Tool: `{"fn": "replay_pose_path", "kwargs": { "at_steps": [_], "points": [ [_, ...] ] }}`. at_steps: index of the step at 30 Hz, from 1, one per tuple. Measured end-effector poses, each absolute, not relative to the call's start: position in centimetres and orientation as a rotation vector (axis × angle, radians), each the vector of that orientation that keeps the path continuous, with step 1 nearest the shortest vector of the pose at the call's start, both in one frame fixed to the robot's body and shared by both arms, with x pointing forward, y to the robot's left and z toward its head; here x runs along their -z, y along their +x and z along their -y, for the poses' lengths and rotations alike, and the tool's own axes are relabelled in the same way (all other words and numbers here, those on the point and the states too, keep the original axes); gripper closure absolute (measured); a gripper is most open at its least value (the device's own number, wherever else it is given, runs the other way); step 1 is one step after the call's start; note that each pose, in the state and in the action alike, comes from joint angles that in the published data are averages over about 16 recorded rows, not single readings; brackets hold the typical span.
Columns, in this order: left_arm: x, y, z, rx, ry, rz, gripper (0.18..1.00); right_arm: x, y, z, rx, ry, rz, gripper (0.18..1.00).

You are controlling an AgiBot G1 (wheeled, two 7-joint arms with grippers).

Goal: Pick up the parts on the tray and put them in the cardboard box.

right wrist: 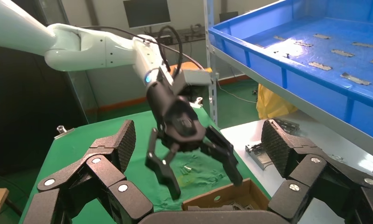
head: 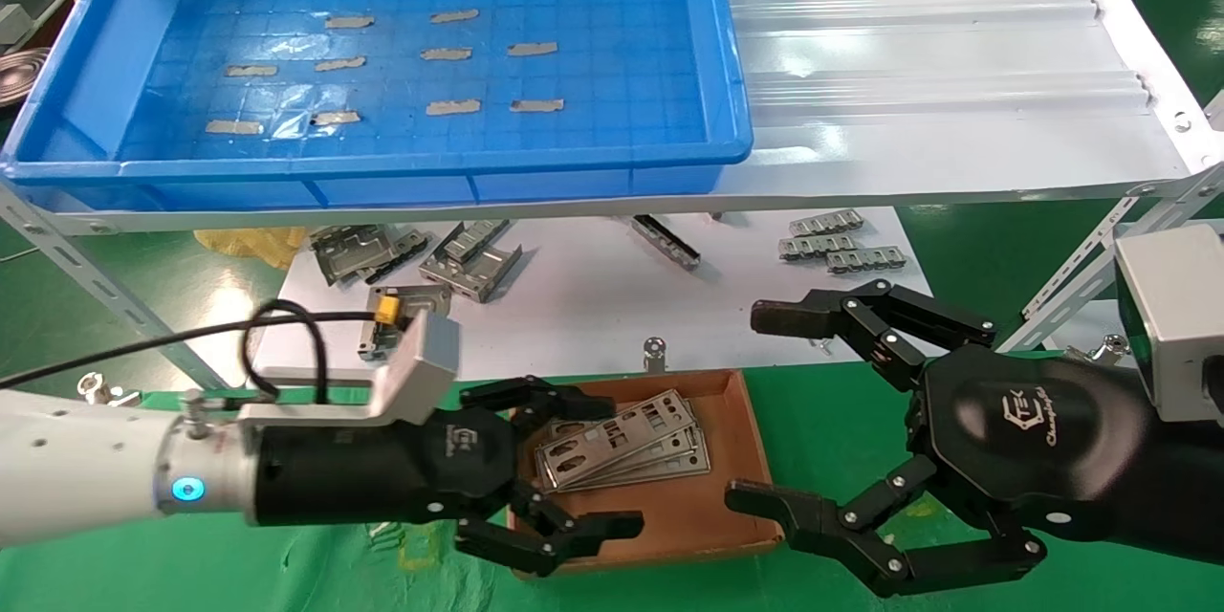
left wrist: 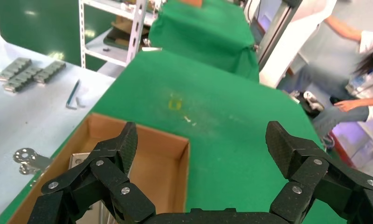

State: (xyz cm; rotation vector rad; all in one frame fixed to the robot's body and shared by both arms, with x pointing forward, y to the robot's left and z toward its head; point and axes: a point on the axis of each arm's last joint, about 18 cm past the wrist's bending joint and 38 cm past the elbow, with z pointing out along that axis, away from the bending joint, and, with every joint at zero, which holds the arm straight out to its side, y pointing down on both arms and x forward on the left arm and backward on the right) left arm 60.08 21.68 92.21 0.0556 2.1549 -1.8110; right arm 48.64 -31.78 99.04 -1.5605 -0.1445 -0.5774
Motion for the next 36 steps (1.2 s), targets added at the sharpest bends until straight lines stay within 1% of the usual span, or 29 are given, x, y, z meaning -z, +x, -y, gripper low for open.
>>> {"fn": "replay_pose_path", "kwargs": {
  "at_steps": [16,36],
  "points": [
    [-94.2,57.4,-24.5,1.844,0.097,-2.061,0.184,-99.0,48.6,31.8,0.577,-1.560,0.144,0.179],
    [-96.8,53.0,-27.7,1.843,0.173,-1.971,0.184,-99.0,48.6,31.8,0.577,-1.560,0.144,0.179]
  ]
}}
